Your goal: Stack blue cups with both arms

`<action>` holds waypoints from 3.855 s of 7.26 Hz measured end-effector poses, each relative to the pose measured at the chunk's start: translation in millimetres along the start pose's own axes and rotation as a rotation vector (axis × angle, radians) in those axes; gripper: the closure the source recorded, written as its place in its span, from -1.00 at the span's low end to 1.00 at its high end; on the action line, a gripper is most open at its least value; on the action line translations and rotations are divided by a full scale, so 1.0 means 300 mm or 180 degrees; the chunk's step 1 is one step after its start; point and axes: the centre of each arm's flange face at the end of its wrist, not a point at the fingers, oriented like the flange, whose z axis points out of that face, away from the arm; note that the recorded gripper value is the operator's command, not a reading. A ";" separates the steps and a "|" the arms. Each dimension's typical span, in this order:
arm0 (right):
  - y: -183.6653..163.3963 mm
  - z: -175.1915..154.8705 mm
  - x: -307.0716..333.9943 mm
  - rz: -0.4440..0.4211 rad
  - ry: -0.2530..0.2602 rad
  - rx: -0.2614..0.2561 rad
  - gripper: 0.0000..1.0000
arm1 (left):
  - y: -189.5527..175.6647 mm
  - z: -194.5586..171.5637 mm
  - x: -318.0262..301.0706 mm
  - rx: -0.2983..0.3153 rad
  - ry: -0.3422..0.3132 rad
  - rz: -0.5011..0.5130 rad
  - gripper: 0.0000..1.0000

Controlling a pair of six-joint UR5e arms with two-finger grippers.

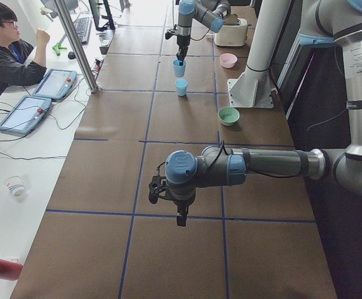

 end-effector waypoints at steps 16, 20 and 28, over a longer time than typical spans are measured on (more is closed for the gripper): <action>-0.972 -0.195 1.068 -0.1449 0.0339 -0.0340 -1.00 | -0.059 -0.012 0.013 0.0028 -0.0018 0.0069 -1.00; -1.044 -0.343 1.921 -0.1925 0.0426 -0.0440 -1.00 | -0.044 0.003 -0.006 -0.0008 -0.0024 0.0034 -1.00; -0.878 -0.399 2.409 -0.1502 0.0428 -0.0495 -1.00 | -0.039 -0.007 0.006 0.0009 -0.0022 0.0056 -1.00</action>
